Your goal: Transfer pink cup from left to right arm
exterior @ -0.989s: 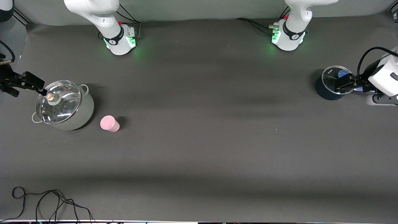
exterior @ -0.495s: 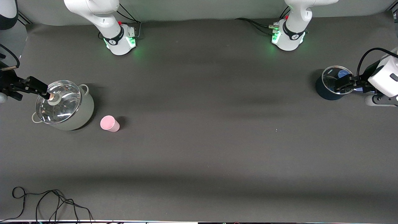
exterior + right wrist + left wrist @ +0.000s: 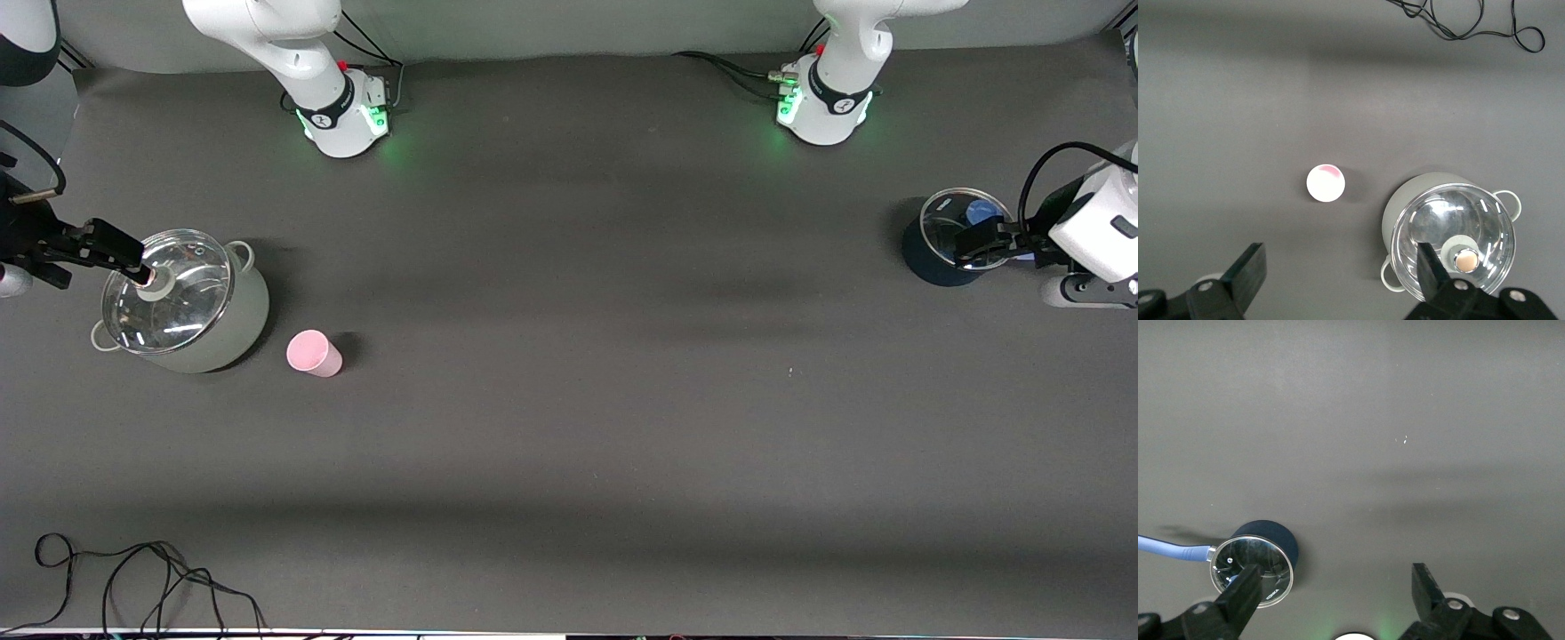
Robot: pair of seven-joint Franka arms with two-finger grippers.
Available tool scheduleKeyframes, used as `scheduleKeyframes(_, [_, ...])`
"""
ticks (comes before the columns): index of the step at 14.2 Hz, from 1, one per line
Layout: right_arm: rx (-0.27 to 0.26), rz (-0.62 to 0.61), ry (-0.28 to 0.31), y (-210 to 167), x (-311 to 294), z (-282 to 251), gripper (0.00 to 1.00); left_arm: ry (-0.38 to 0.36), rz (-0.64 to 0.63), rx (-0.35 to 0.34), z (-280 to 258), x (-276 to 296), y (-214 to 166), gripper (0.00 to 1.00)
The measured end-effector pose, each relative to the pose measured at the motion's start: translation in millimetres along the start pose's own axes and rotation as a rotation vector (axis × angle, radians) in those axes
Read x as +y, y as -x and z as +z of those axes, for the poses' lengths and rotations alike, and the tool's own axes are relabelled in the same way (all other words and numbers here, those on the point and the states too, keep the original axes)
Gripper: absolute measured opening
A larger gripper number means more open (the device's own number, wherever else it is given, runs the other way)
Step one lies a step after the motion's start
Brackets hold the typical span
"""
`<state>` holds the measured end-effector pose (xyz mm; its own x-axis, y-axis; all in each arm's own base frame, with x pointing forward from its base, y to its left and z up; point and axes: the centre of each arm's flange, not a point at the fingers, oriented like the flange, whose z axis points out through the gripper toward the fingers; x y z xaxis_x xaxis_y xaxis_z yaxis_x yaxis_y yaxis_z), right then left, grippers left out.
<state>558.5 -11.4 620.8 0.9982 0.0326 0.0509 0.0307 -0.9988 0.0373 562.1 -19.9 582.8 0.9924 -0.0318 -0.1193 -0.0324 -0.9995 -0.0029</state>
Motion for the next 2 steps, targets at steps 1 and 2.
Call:
scheduleKeyframes(1, [0.0,-0.001,0.0,0.0,-0.3,0.0,1.0,0.0,0.0,0.0,0.0,0.0,0.0,1.0])
scheduleKeyframes(2, [0.0,-0.001,0.0,0.0,-0.5,0.0,1.0,0.0,0.0,0.0,0.0,0.0,0.0,1.0])
